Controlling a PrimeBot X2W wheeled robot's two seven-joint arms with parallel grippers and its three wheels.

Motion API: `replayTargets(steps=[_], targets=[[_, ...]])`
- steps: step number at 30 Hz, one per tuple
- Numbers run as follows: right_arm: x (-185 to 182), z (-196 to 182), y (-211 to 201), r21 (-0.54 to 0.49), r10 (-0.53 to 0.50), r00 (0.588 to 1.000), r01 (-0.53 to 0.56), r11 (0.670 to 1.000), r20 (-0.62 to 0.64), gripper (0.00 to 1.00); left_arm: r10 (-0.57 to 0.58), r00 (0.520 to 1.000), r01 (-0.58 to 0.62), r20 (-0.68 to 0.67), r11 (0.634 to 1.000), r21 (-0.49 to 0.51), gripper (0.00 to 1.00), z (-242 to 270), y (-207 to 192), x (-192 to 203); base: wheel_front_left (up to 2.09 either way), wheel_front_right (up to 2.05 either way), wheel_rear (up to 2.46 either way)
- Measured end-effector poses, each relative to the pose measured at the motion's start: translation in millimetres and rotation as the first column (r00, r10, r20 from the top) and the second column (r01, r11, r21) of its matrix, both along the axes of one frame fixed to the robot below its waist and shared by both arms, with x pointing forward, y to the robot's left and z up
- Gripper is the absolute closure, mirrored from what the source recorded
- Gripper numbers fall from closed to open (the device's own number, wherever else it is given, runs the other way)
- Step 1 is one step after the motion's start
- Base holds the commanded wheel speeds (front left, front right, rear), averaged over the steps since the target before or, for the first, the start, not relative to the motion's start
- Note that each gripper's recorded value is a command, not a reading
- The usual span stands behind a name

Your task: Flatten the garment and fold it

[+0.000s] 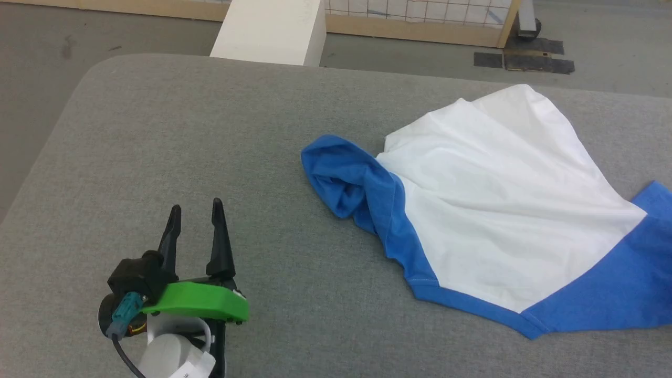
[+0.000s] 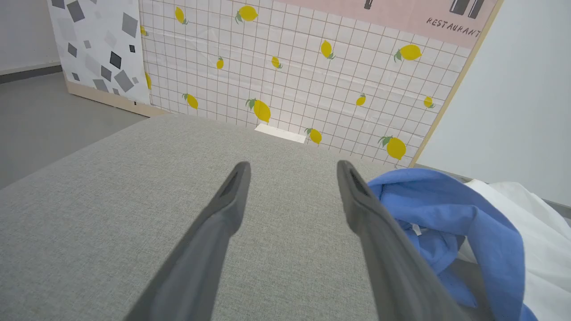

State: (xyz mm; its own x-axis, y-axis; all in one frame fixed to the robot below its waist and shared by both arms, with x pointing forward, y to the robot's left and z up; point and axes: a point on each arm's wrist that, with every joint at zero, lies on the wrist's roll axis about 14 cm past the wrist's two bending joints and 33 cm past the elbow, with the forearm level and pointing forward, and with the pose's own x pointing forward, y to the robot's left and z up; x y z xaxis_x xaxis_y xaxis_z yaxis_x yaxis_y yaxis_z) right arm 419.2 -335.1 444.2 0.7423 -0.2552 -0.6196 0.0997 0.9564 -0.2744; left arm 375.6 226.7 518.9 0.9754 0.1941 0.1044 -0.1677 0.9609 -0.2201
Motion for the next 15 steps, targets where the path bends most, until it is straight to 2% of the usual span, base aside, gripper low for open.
replayTargets(steps=[3,7,11,12,13,15], targets=[[2.3,-0.6,12.9,0.054,-0.001,0.999,-0.001,0.999,0.052,0.0,-0.012,1.0,0.012,-0.002,1.0,-0.002,0.0,-1.1,-3.7,2.2,0.0,0.0,0.0],[19.2,35.1,26.3,0.129,-0.019,0.968,-0.014,0.992,0.249,0.0,-0.052,0.999,0.051,-0.006,0.998,-0.025,0.0,-2.4,-13.9,4.8,0.0,0.0,0.0],[19.9,58.8,35.9,0.153,-0.027,0.932,-0.03,0.988,0.361,0.0,-0.208,0.976,0.2,-0.07,0.974,-0.11,0.0,-12.2,-54.9,15.0,0.0,0.0,0.0],[18.9,61.7,39.5,0.154,-0.022,0.928,-0.038,0.987,0.371,0.0,-0.265,0.959,0.25,-0.099,0.958,-0.137,0.0,-15.6,-70.5,19.4,0.0,0.0,0.0],[15.9,64.7,49.7,0.159,-0.007,0.923,-0.059,0.985,0.384,0.0,-0.415,0.882,0.376,-0.225,0.905,-0.199,0.0,-32.8,-115.6,28.3,0.0,0.0,0.0],[13.5,63.5,54.2,0.164,0.0,0.924,-0.068,0.984,0.382,0.0,-0.488,0.808,0.435,-0.329,0.872,-0.225,0.0,-47.7,-142.1,30.0,0.0,0.0,0.0]])
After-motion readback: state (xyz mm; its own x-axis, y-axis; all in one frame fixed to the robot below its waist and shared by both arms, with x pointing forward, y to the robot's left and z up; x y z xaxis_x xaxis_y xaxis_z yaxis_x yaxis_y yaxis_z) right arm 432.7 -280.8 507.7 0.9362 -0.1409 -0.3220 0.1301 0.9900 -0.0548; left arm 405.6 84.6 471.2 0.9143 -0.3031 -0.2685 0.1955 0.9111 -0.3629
